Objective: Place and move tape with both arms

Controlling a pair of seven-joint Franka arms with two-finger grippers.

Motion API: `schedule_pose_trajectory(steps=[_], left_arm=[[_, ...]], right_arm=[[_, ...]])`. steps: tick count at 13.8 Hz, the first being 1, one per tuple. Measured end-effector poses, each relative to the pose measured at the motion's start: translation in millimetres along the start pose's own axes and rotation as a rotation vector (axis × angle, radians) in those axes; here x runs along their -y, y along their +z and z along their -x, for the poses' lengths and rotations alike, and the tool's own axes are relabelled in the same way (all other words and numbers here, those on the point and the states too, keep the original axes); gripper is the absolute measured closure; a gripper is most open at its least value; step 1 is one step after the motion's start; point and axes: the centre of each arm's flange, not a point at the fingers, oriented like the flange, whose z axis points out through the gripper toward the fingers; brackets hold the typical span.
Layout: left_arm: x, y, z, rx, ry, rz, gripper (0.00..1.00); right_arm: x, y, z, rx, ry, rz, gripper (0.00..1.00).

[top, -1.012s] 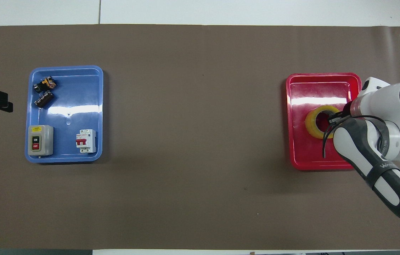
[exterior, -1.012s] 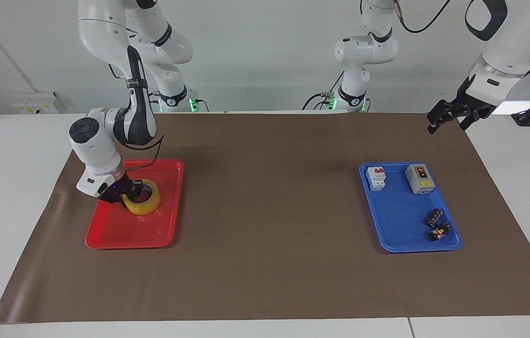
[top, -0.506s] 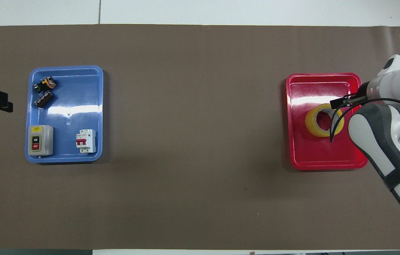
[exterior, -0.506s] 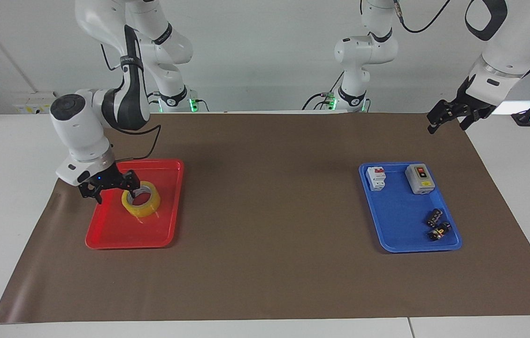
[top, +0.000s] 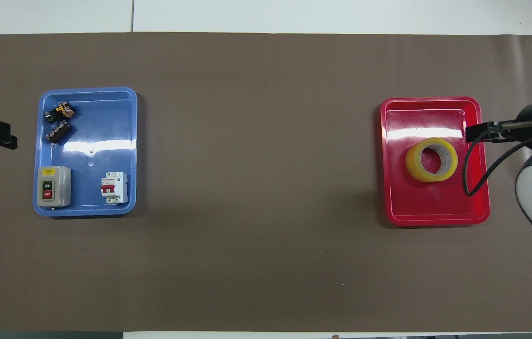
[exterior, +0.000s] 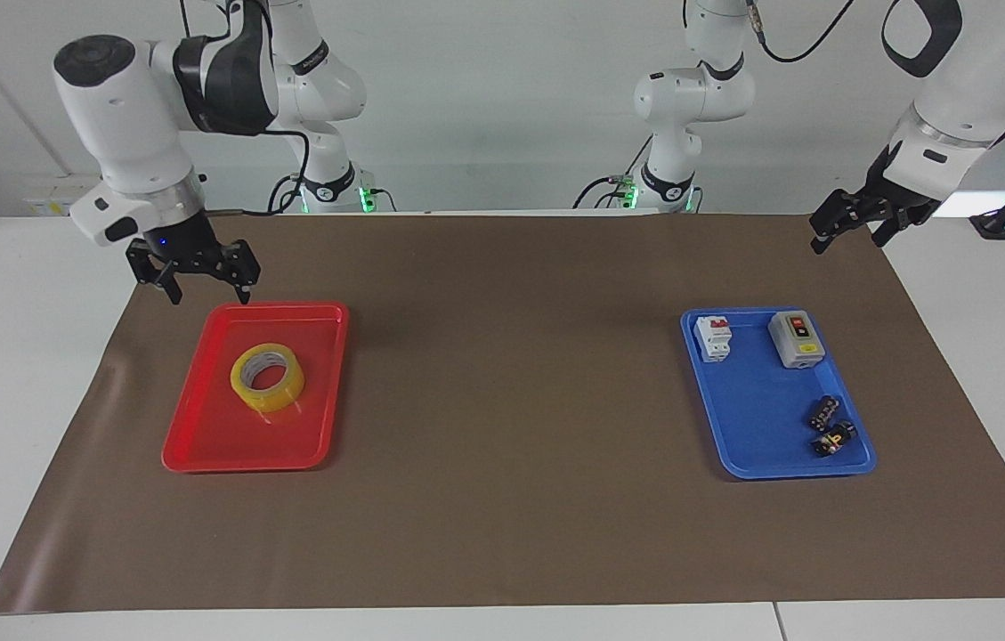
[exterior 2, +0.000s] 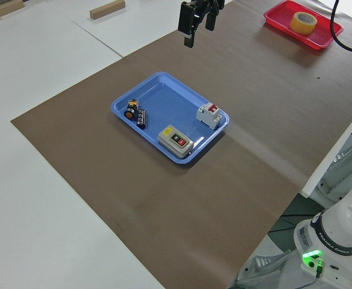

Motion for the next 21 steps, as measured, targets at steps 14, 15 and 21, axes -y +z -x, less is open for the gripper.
schedule_pose_trajectory(steps=[14, 15, 21], left_arm=[[0.0, 0.0, 0.0, 0.0, 0.0, 0.0, 0.0], [0.0, 0.0, 0.0, 0.0, 0.0, 0.0, 0.0], [0.0, 0.0, 0.0, 0.0, 0.0, 0.0, 0.0]], right_arm=[[-14.7, -45.9, 2.0, 0.116, 0.142, 0.007, 0.0], [-14.5, -46.3, 1.9, 0.115, 0.142, 0.007, 0.0], [-11.8, -46.5, 1.8, 0.114, 0.134, 0.004, 0.0]])
